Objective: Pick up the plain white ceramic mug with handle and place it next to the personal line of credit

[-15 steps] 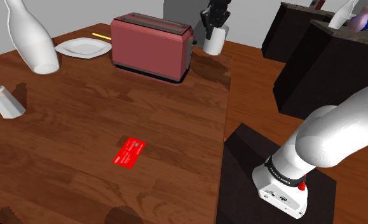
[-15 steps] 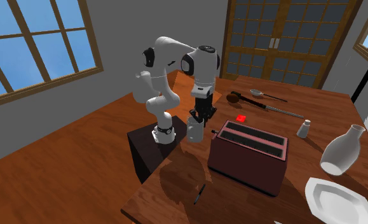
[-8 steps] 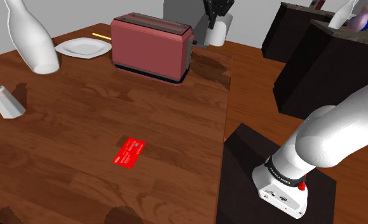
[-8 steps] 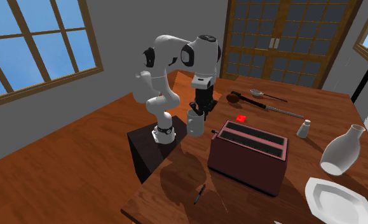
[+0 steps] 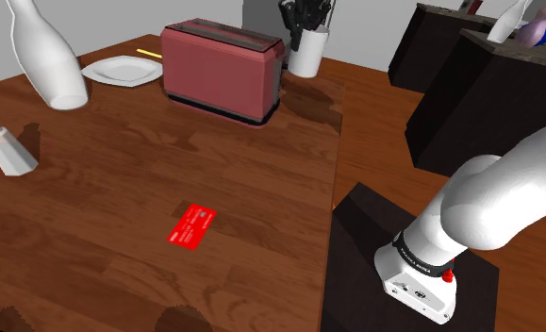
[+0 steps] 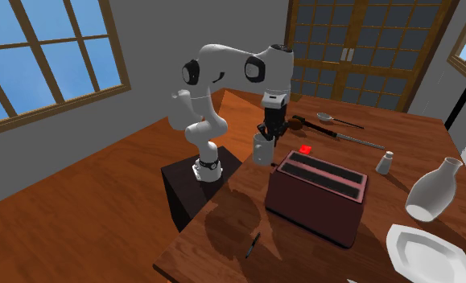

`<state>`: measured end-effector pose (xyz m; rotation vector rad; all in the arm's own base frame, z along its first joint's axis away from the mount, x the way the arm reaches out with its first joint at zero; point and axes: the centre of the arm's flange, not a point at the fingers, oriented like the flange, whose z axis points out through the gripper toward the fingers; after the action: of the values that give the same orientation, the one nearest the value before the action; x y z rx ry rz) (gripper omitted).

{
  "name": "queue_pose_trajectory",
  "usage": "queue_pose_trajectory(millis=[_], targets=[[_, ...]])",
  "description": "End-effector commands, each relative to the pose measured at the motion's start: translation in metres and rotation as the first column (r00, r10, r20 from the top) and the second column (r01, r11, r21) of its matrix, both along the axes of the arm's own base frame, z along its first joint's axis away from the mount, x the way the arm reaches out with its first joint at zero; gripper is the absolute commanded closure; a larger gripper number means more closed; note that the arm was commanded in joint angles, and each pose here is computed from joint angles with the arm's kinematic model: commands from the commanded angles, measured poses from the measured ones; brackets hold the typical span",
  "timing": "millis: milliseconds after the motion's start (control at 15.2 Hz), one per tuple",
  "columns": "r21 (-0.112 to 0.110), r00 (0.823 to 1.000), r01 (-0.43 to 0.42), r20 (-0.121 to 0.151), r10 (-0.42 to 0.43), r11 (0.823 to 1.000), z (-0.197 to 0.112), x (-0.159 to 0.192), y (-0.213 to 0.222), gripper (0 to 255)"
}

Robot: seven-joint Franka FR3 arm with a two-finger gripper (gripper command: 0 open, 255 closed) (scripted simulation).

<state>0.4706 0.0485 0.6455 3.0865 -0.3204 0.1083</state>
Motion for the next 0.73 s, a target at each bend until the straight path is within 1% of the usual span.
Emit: queue_pose_trajectory(millis=[0, 660], targets=[[0.000, 1.000, 0.001, 0.001, -0.001, 1.000, -0.005, -0.002, 0.023, 255], [0.000, 1.000, 0.001, 0.001, -0.001, 1.000, -0.028, -0.009, 0.153, 255]])
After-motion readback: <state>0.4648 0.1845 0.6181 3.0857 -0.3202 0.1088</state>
